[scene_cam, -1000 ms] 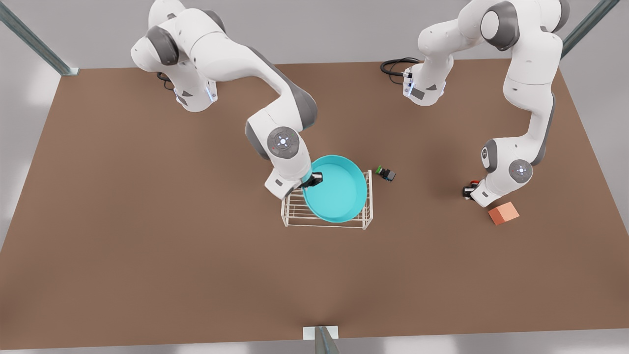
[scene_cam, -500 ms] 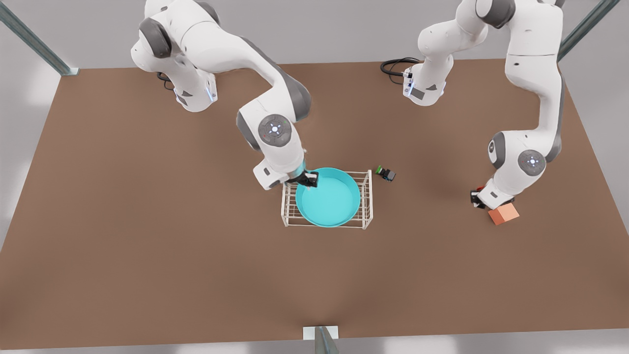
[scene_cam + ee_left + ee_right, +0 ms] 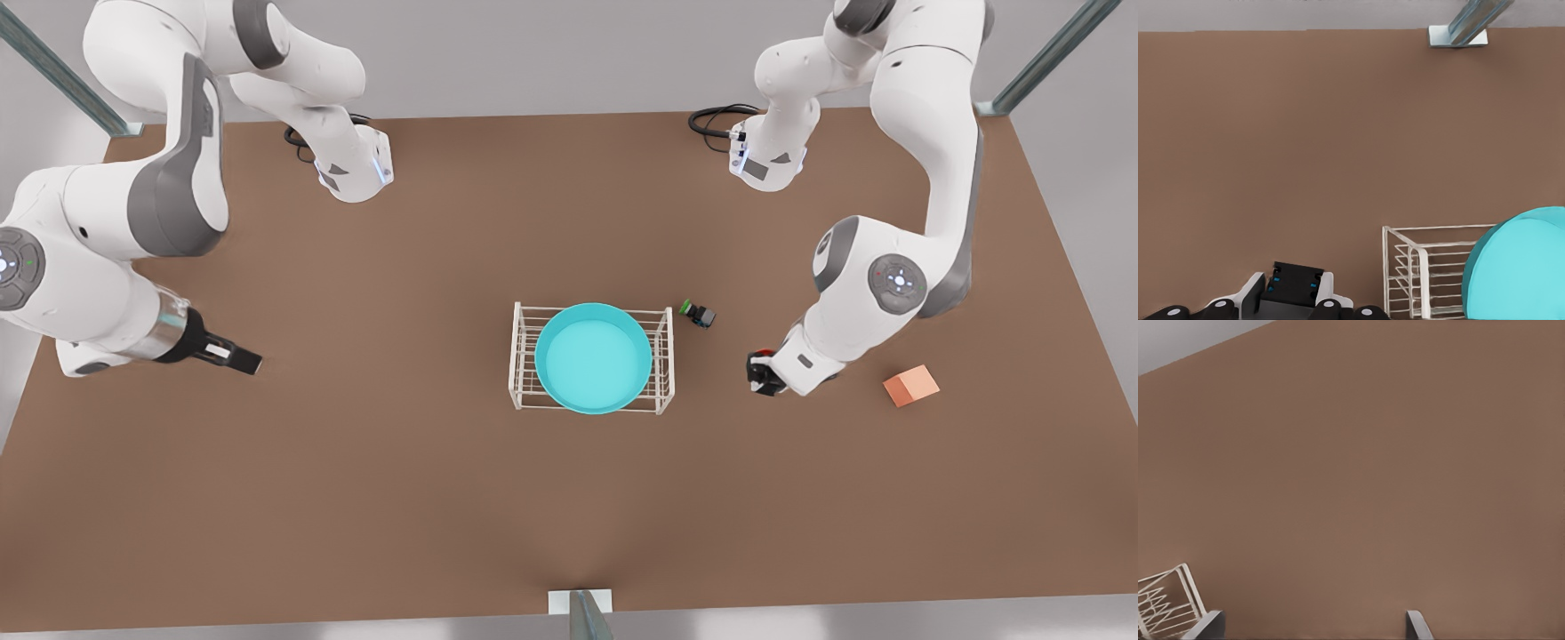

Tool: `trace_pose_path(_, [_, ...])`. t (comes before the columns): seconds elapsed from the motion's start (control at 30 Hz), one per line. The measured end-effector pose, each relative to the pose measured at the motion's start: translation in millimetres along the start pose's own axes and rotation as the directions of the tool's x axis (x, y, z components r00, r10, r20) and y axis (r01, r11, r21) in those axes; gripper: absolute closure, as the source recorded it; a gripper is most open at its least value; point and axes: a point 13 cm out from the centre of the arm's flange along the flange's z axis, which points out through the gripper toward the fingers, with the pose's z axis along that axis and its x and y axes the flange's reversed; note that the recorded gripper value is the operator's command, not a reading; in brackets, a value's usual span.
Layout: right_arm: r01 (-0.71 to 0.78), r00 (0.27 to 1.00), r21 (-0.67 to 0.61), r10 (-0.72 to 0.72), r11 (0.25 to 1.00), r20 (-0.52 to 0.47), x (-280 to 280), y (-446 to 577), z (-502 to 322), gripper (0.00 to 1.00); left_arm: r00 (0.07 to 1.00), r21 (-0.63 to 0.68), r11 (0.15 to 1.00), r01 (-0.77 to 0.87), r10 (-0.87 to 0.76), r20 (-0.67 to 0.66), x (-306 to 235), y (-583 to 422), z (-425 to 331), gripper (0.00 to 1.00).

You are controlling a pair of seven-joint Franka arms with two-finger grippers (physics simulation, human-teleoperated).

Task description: Place the plate on the shelf with right arm and place the red button switch in the plate with left arm

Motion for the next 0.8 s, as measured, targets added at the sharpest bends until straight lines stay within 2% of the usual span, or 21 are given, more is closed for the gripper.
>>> trace_pose_path(0.17, [0.077, 0.996, 0.006, -0.076, 0.997, -0.037, 2, -29, -6, 0.0, 0.996, 0.076, 0.994, 0.08, -0.083, 0.031, -10, -104, -16, 0.62])
trace_pose_path(0.3, [0.145, 0.988, 0.002, -0.145, 0.989, -0.055, 5, -34, -6, 0.0, 0.975, 0.137, 0.97, 0.202, -0.212, 0.064, -19, -147, -46, 0.62])
trace_pose_path(0.5, [0.234, 0.97, -0.003, -0.234, 0.972, -0.068, 9, -32, -5, 0.0, 0.949, 0.127, 0.941, 0.313, -0.314, -0.012, 17, -226, 14, 0.62])
trace_pose_path(0.8, [0.317, 0.944, -0.013, -0.317, 0.948, -0.09, 12, -32, 0, 0.0, 0.871, 0.102, 0.866, 0.489, -0.491, -0.007, 22, -244, 57, 0.62])
